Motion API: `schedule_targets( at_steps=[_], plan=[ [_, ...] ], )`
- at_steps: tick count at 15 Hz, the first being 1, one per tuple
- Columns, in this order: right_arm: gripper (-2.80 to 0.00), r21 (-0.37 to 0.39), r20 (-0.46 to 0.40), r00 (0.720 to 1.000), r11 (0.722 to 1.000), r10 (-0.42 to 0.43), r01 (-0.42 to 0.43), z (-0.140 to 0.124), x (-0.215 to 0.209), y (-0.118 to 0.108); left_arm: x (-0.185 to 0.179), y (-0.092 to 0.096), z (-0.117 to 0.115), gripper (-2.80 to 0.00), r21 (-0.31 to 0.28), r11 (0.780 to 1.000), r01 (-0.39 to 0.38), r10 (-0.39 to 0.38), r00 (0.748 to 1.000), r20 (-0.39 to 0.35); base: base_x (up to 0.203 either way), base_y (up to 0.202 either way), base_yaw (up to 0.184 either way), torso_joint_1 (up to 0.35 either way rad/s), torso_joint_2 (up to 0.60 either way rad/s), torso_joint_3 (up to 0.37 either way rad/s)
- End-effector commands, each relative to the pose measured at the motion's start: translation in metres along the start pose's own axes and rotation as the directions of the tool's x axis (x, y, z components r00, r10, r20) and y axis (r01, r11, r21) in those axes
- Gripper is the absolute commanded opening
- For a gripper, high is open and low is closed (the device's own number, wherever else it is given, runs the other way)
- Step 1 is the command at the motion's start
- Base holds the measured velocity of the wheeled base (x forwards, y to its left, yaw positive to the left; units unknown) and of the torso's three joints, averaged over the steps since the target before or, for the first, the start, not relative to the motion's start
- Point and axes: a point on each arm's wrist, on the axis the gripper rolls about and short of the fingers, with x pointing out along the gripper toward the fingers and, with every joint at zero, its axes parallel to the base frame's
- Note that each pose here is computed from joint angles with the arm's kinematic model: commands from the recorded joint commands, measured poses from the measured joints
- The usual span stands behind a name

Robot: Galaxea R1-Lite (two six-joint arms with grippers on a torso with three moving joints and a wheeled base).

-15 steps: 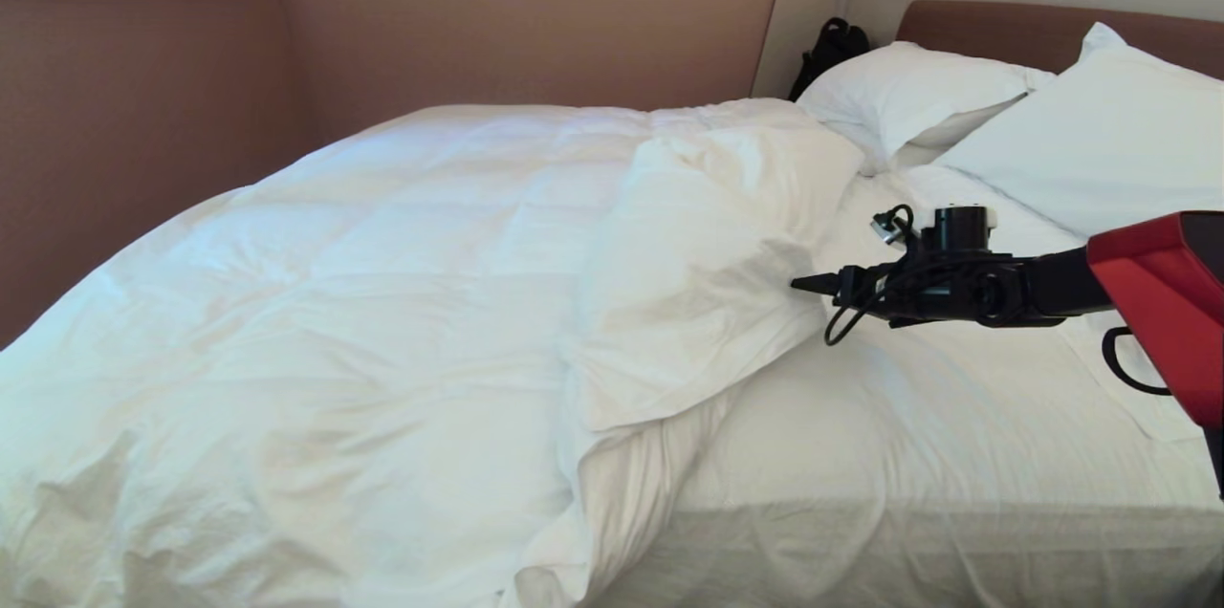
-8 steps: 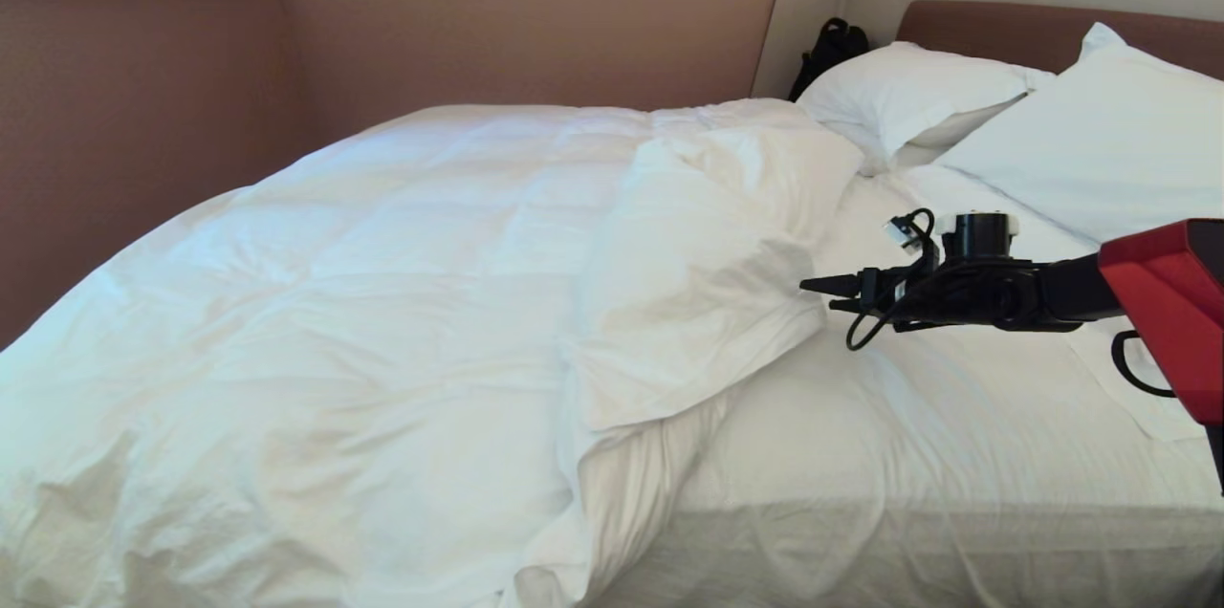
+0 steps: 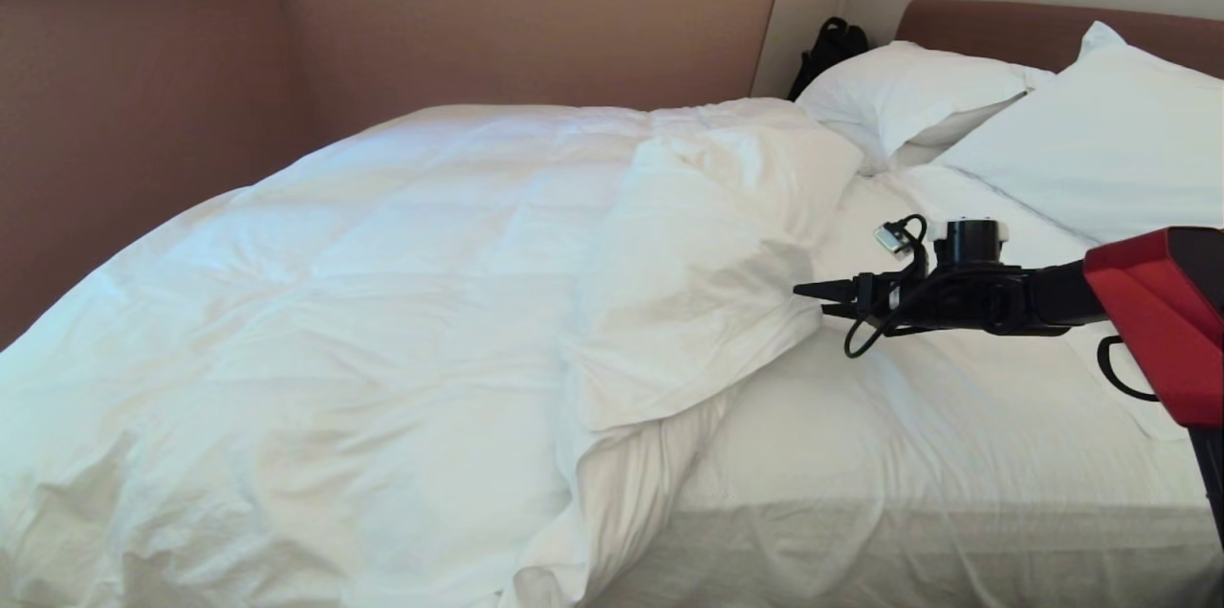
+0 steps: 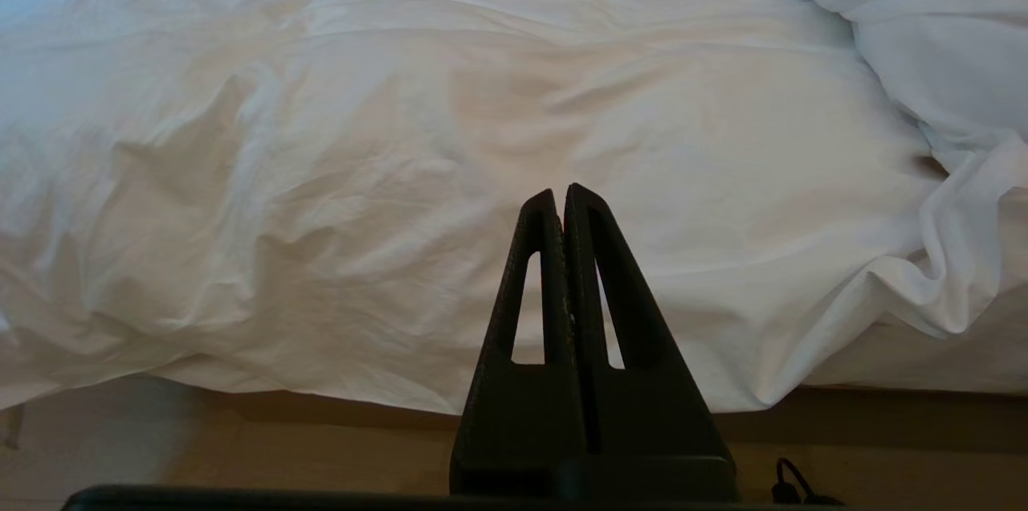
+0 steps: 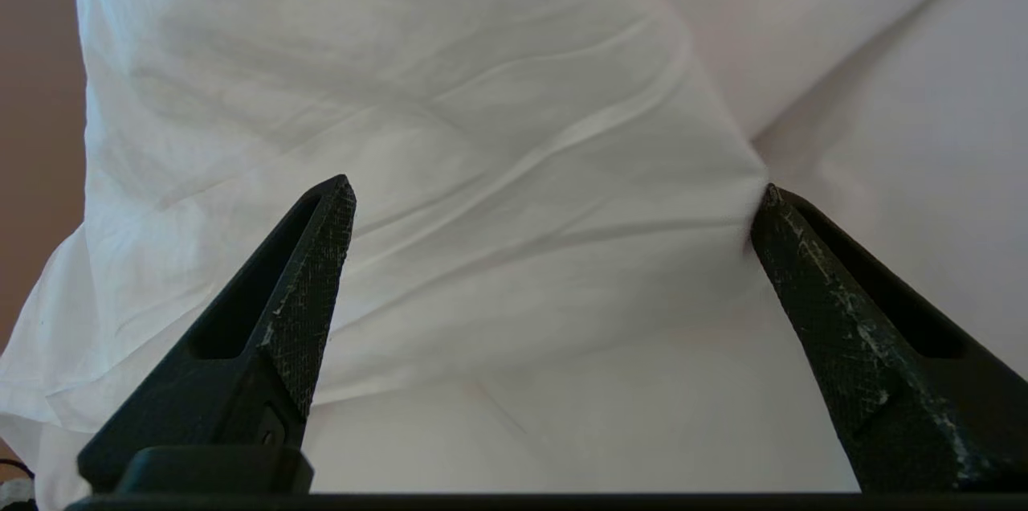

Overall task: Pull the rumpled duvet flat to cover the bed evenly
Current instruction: Flatten the corners of the folded blanket

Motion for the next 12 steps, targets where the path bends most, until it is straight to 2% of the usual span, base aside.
schedule_targets(
  at_steps=[1,7,12],
  plan=[
    [0.00,0.000,-0.004,1.000,1.000,0.007,-0.007,-0.0011,0.0027,0.0005,0.0000,0.0000,0.0000,-2.80,-0.001,1.000,0.000,0.000,1.000,0.000,0.000,0.000,0.000,0.000,0.00,0.000],
    [0.00,0.003,-0.005,1.000,1.000,0.005,-0.005,-0.0039,0.0082,-0.0080,0.0000,0.0000,0.0000,-2.80,-0.001,1.000,0.000,0.000,1.000,0.000,0.000,0.000,0.000,0.000,0.00,0.000],
    [0.00,0.004,-0.010,1.000,1.000,0.008,-0.008,-0.0049,0.0098,-0.0065,0.0000,0.0000,0.0000,-2.80,-0.001,1.000,0.000,0.000,1.000,0.000,0.000,0.000,0.000,0.000,0.00,0.000]
  ],
)
